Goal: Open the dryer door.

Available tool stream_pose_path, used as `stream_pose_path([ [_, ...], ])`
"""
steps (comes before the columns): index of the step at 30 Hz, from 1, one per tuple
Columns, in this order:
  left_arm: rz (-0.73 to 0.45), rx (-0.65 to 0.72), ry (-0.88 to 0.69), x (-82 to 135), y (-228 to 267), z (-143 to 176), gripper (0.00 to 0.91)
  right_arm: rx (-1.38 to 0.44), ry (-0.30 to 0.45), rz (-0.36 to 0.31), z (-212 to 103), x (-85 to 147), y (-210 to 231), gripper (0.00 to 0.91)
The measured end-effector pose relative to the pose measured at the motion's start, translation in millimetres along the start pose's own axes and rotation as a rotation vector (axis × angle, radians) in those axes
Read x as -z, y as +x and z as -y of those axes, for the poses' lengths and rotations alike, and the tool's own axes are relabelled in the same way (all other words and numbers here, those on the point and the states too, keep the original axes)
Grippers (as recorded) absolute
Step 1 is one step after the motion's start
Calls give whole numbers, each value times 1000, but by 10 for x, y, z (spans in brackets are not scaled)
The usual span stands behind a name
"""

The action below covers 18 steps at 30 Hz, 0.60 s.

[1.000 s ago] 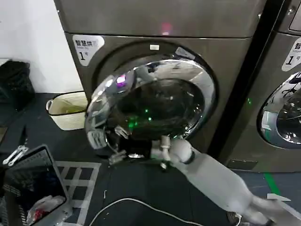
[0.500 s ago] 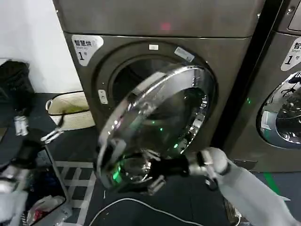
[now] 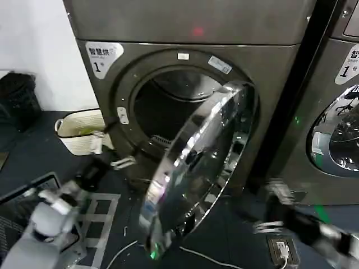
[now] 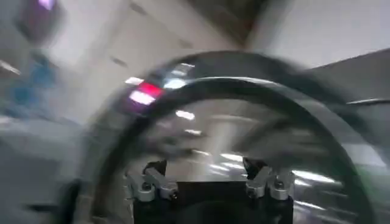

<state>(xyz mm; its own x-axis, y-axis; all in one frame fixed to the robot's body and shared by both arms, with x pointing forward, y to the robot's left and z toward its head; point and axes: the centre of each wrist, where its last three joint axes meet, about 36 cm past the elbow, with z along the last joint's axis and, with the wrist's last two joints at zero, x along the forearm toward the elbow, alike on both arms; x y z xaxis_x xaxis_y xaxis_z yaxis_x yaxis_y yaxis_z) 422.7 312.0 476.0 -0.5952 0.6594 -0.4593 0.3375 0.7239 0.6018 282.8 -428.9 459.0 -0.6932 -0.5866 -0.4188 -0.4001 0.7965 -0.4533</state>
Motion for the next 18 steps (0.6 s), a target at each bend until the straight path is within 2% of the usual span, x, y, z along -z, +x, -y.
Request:
stream_pose_path([
  [4, 43, -42, 69, -106, -240, 268, 907, -395, 229, -259, 7, 301, 705, 907],
  [6, 69, -65, 94, -137, -358, 371, 907, -609, 345, -403, 21, 478, 959, 907],
  [9, 102, -96, 132, -188, -520, 526, 907, -947, 484, -580, 19, 703, 1287, 907],
  [11, 122, -120, 152, -210, -626, 628, 907, -1155, 583, -683, 48, 833, 1508, 907],
  [14, 143, -154, 181, -246, -767, 777, 907, -1407, 693, -824, 151, 1040, 1872, 907],
  [18, 176, -199, 208, -283, -983, 945, 907, -1622, 826, -932, 226, 1353, 2405, 907],
])
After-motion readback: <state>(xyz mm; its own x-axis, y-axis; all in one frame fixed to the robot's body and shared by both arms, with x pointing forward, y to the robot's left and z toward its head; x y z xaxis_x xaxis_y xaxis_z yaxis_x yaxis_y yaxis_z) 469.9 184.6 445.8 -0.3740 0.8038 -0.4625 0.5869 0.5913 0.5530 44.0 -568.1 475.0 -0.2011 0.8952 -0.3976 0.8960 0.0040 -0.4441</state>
